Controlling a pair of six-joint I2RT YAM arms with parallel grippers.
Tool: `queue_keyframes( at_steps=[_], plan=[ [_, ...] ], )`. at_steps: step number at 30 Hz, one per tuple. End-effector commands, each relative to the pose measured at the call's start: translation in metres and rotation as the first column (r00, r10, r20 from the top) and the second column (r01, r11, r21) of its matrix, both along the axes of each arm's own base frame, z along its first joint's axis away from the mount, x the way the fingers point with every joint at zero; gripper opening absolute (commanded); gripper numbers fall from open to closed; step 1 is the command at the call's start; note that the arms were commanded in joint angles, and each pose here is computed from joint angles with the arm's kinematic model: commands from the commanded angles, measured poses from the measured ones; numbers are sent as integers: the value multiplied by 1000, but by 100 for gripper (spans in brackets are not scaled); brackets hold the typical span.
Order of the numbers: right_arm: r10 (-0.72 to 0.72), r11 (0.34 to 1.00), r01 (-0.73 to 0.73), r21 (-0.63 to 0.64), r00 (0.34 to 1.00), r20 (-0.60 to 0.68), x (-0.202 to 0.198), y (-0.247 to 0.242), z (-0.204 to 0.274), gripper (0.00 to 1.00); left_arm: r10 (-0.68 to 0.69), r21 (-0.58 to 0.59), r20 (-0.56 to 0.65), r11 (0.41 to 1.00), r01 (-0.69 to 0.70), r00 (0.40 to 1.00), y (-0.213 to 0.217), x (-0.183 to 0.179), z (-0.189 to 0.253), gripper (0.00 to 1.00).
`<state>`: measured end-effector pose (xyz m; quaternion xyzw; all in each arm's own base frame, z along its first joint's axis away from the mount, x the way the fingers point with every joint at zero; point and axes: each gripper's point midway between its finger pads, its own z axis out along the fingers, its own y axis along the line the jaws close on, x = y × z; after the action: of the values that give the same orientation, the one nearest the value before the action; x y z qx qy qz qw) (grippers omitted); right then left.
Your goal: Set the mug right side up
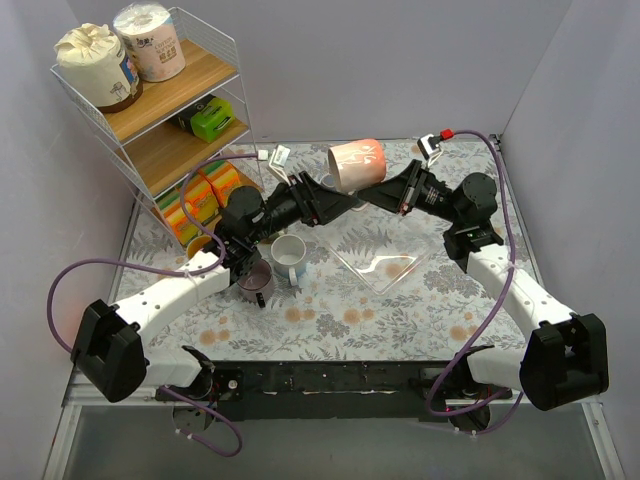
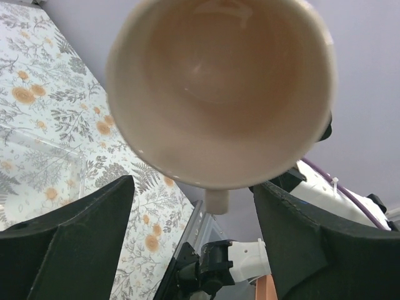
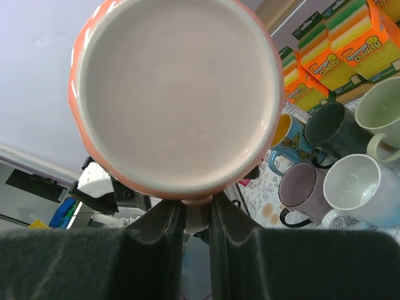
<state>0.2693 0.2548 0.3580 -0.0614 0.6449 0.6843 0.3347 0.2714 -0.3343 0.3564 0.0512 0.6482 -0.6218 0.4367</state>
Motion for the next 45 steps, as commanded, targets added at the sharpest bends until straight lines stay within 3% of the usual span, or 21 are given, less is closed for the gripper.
queue_keyframes(
  at_steps=[1, 6, 11, 13, 16, 19, 35, 45],
  plan=[
    [-4, 994, -15, 113, 985, 174, -21, -5, 50, 1, -21, -38, 13, 999, 21, 1000, -4, -1, 10, 72],
    [12, 992, -32, 123, 987, 161, -22, -1, 49, 1, -52, -55, 31, 997, 54, 998, -8, -4, 15, 48],
    [16, 993, -33, 115, 989, 146, -19, 2, 45, 1, -93, -46, 34, 994, 94, 995, -14, -8, 12, 38],
    [14, 994, -29, 105, 990, 143, -18, 3, 42, 1, -105, -39, 26, 994, 106, 994, -16, -9, 8, 39],
    [7, 995, -21, 93, 989, 145, -16, 6, 40, 1, -111, -40, 18, 993, 112, 994, -18, -10, 6, 57],
    [4, 996, -17, 89, 990, 142, -16, 8, 38, 1, -107, -40, 26, 993, 108, 994, -19, -10, 8, 58],
    [-30, 998, 43, -46, 969, 246, -15, 18, 23, 1, -35, -54, 32, 998, 36, 999, -11, -1, 17, 19],
    [-30, 998, 45, -50, 966, 257, -22, 25, 16, 1, 37, -98, 20, 995, -35, 999, -3, 6, 31, 11]
  ],
)
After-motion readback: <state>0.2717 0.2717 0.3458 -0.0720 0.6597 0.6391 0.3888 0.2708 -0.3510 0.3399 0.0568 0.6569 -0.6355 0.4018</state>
